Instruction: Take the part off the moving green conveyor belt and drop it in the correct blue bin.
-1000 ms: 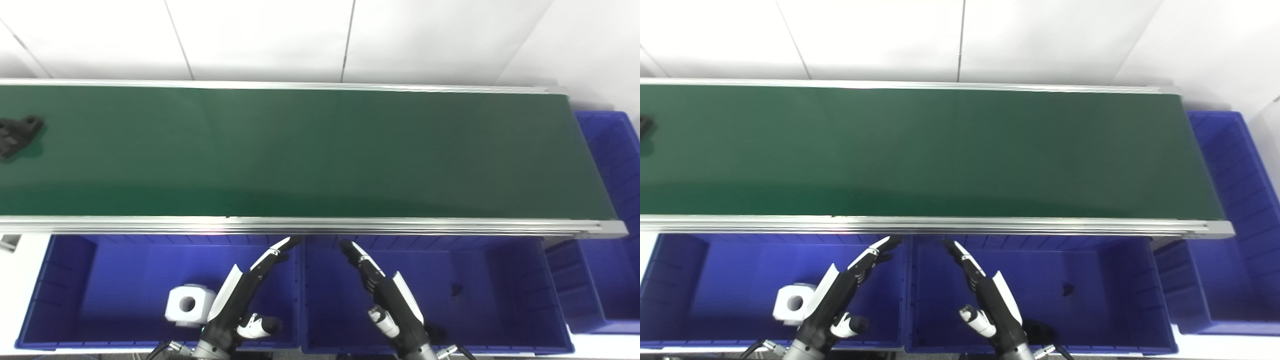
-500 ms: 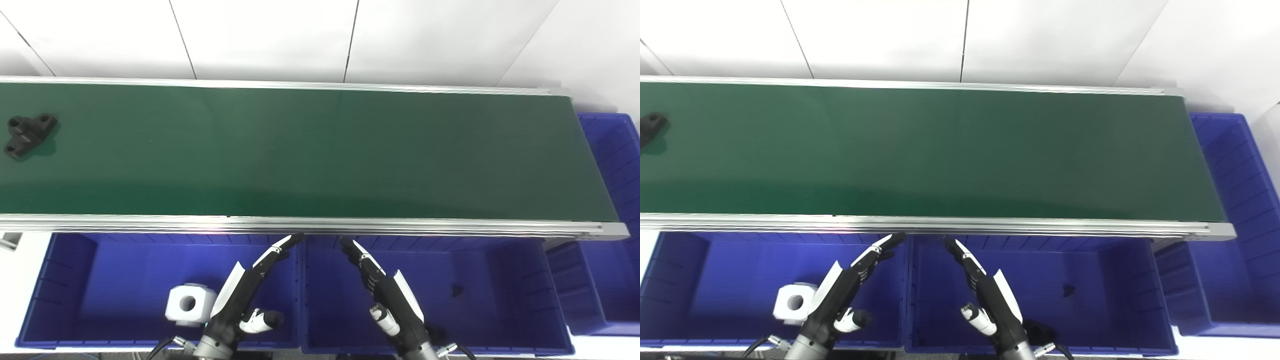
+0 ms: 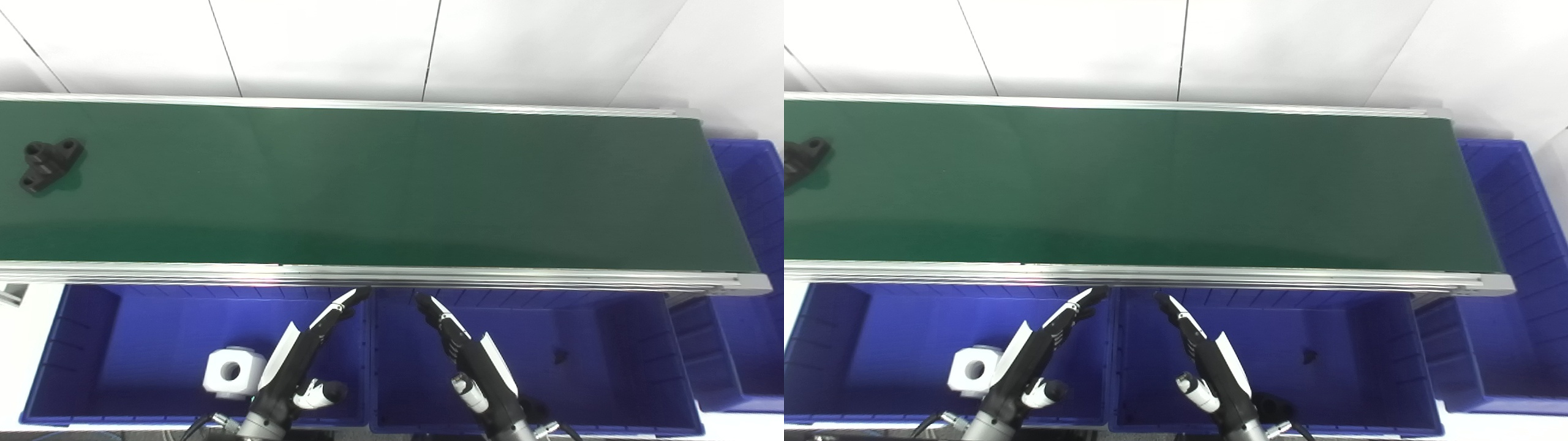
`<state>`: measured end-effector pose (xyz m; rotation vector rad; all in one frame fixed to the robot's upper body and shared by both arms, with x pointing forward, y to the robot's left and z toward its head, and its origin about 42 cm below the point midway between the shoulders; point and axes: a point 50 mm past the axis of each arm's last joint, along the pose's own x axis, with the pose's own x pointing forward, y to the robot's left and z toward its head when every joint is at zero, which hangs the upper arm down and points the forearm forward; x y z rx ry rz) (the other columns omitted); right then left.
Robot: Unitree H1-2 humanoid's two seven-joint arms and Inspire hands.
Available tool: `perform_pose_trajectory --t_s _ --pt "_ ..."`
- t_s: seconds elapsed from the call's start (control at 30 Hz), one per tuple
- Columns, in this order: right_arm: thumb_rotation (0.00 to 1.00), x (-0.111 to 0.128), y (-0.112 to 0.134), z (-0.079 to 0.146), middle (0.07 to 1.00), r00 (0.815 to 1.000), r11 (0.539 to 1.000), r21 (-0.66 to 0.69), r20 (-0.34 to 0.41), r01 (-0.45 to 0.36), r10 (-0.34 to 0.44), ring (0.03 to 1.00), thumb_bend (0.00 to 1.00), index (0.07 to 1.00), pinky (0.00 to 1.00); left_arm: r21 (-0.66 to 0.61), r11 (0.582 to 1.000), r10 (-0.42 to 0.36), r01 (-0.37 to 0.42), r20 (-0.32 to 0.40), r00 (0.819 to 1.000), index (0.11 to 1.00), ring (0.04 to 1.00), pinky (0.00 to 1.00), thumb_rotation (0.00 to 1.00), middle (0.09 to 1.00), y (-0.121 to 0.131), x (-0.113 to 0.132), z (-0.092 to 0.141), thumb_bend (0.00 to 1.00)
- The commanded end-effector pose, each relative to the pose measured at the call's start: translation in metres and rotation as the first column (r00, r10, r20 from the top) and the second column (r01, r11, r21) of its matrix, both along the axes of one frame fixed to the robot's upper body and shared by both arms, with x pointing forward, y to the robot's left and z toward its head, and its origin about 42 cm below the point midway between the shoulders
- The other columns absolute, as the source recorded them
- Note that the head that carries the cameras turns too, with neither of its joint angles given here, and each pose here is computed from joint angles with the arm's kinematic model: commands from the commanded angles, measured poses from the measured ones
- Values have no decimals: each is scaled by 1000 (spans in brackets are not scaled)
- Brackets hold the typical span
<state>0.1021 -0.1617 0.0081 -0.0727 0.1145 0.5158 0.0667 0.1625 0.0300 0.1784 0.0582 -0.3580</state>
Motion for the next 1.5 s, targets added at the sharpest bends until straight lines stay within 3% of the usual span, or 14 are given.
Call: perform_pose_trajectory --t_s 0.0,0.93,1.47 --pt "989 1 3 6 939 999 999 37 54 -1 -1 948 1000 927 933 -11 1000 3 -3 42 999 887 923 873 1000 917 1 0 3 1000" --pt "956 1 4 5 949 999 999 35 52 -6 4 953 1000 932 935 -7 1000 7 -6 43 999 875 914 870 1000 910 2 0 1 1000" --pt "964 11 -1 -16 934 1000 1000 15 -5 4 -3 942 1000 919 918 31 999 10 -11 31 999 850 865 810 1000 880 -6 10 -19 1000"
